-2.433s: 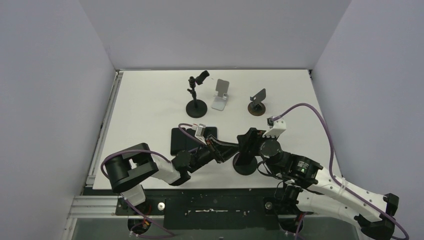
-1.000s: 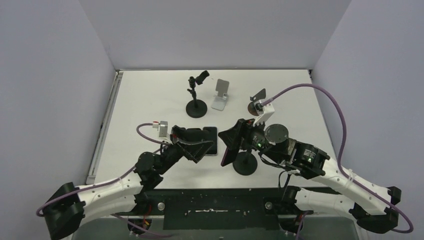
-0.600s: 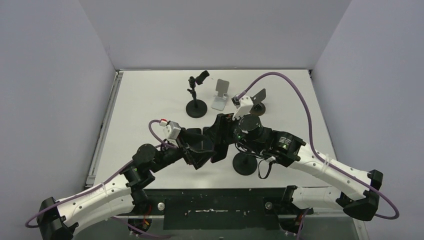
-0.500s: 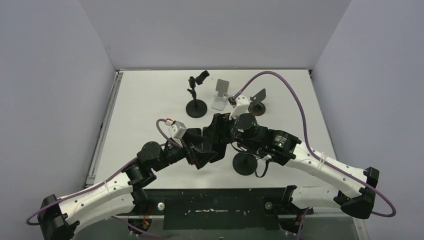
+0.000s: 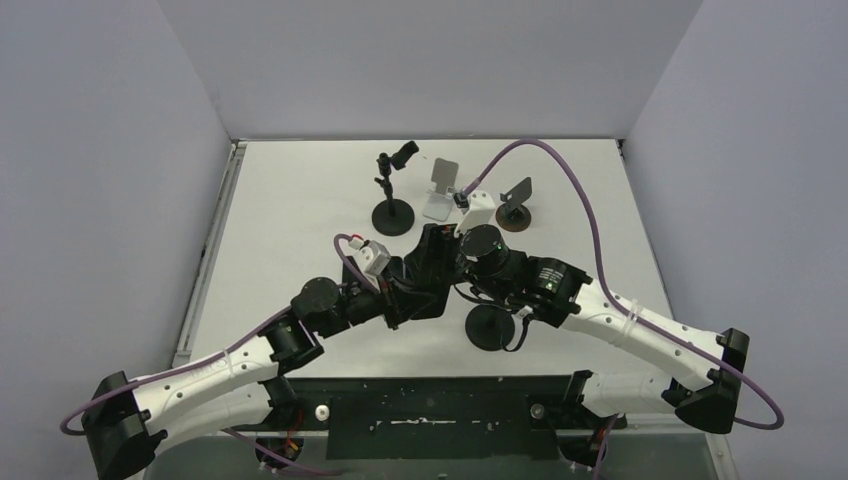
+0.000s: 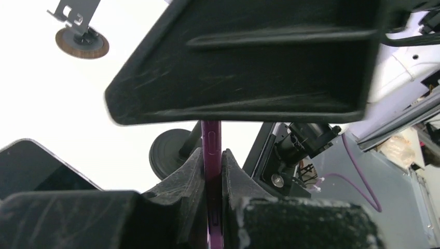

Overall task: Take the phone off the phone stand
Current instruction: Place the phone at the center of the board.

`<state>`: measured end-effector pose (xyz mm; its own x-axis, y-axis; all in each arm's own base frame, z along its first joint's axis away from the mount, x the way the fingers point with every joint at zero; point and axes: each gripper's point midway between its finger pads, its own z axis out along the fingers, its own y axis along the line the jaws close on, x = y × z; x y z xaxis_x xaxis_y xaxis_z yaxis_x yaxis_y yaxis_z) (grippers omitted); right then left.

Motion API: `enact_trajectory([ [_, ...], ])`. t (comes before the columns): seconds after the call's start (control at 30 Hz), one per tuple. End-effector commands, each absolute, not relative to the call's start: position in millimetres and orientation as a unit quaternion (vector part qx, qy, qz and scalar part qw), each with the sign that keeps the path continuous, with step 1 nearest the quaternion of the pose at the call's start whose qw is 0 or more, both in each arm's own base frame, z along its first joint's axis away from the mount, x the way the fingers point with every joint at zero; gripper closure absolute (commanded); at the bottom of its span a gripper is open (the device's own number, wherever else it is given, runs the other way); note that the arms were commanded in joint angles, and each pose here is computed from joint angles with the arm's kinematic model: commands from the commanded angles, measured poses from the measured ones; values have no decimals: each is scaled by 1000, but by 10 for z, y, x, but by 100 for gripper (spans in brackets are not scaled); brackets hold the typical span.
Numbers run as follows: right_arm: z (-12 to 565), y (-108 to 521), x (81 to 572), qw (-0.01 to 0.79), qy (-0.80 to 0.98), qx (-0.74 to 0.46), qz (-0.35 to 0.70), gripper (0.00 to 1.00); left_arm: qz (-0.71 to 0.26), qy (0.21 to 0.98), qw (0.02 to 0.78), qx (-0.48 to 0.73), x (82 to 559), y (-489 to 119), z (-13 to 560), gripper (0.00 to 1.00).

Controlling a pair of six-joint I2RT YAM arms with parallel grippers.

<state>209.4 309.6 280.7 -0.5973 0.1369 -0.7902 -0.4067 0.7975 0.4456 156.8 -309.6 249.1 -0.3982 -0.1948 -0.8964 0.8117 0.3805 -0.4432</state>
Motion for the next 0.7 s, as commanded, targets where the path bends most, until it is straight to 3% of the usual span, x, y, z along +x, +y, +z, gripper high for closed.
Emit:
enact_trajectory([
  [0.0,3101,3040,2091,464,821,-55,329,15,-516,675,502,160,1704,-3014,2491,100],
  [0.1,3143,2798,2130,483,825,-36,292,7,-509,693,495,127,1762,-2972,2329,100],
  [0.33,3300,2225,2099,533,807,-1,254,6,-449,783,426,64,2004,-3107,1666,100],
  [0.67,3228,2039,1996,533,803,18,266,7,-427,814,389,60,2411,-3763,1464,100],
])
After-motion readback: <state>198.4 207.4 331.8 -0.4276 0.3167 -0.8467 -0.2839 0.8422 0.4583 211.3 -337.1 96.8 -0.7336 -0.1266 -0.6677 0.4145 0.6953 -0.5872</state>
